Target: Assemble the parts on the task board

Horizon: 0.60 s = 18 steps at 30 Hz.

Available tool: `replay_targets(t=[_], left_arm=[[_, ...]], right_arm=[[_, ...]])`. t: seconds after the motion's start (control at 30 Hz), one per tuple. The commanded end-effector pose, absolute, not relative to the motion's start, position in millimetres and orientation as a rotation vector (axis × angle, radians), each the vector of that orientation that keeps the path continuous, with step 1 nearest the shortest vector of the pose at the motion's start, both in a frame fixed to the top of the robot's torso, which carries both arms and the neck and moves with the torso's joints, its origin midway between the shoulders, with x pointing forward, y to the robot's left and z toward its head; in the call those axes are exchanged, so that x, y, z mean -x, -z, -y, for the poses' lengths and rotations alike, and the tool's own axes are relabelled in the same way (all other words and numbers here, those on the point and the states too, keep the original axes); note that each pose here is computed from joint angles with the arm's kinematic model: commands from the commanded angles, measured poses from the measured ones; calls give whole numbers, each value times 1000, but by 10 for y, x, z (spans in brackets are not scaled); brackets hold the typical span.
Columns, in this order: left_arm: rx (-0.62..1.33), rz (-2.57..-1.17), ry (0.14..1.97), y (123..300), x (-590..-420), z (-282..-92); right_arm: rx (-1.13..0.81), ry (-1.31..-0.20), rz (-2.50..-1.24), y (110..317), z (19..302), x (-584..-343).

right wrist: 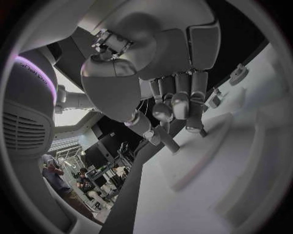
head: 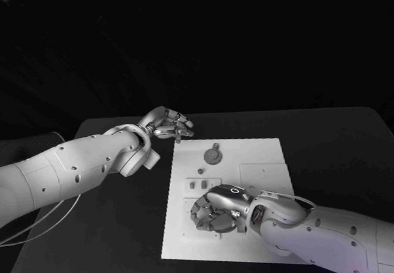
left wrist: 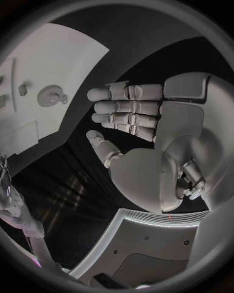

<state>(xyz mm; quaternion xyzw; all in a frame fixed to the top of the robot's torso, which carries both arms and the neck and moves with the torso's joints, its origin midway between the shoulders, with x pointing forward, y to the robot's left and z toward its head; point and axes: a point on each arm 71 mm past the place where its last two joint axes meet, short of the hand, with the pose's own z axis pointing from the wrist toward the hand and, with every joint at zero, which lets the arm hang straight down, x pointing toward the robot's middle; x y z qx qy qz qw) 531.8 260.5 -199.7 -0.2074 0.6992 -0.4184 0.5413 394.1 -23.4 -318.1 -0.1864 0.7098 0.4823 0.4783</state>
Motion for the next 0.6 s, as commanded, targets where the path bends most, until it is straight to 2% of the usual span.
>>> replay_targets(t=[0.03, 0.6], left_arm=[[487, -1661, 1006, 1987, -5315, -2591], [489, -1661, 1004, 1988, -5315, -2604]], right_arm=[[496, -1128, -1799, 3276, 275, -3929], [504, -1107, -1811, 3295, 323, -3940]])
